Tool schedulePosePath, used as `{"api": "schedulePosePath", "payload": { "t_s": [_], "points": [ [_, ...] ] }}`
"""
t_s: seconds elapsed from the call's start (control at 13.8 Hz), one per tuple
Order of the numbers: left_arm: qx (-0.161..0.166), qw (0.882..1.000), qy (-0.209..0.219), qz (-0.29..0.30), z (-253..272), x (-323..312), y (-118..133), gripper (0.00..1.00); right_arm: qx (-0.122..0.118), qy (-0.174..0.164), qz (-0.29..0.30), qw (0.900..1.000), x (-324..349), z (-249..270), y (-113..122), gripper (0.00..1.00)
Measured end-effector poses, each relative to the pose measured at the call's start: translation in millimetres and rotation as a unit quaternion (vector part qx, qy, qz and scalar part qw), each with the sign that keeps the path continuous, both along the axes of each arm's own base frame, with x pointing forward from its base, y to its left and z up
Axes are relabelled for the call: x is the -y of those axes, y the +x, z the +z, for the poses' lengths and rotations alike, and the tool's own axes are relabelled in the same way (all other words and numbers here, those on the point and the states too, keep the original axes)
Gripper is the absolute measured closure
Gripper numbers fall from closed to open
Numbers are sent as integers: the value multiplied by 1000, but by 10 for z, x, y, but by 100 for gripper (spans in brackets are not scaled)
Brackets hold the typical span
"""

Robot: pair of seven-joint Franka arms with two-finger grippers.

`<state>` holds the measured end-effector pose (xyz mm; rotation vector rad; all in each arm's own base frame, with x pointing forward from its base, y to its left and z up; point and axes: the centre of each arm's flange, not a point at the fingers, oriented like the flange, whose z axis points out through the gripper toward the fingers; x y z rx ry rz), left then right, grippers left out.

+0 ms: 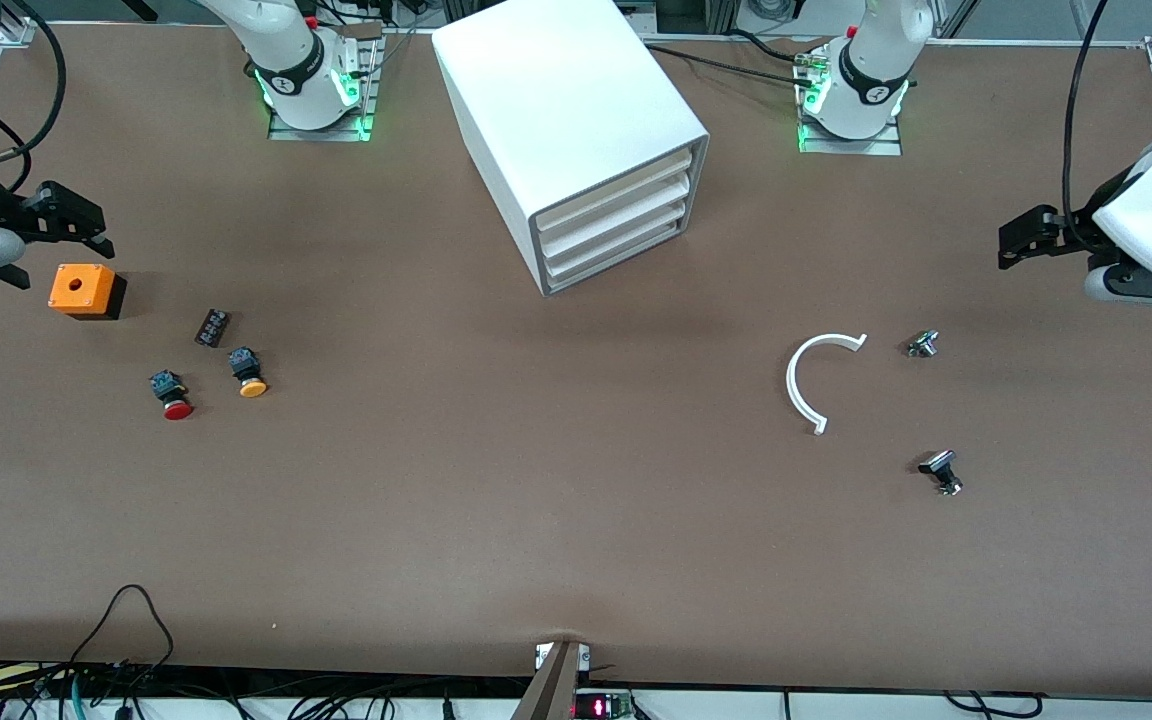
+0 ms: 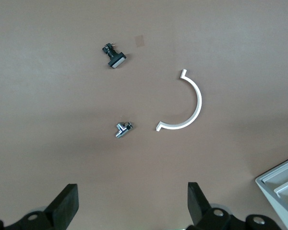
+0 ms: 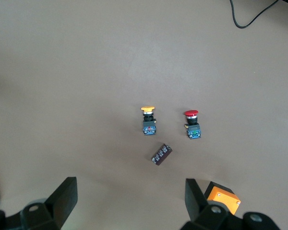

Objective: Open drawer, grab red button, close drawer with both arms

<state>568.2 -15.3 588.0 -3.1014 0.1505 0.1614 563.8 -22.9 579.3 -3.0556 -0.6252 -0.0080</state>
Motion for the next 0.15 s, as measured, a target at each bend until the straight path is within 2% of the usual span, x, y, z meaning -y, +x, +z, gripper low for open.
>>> {"api": "schedulePosePath", "payload": {
  "t_s": [0.15],
  "points": [
    [0,1000,0,-3,0,-19,1,0,0,0,0,1000,0,0,0,0]
  ]
}}
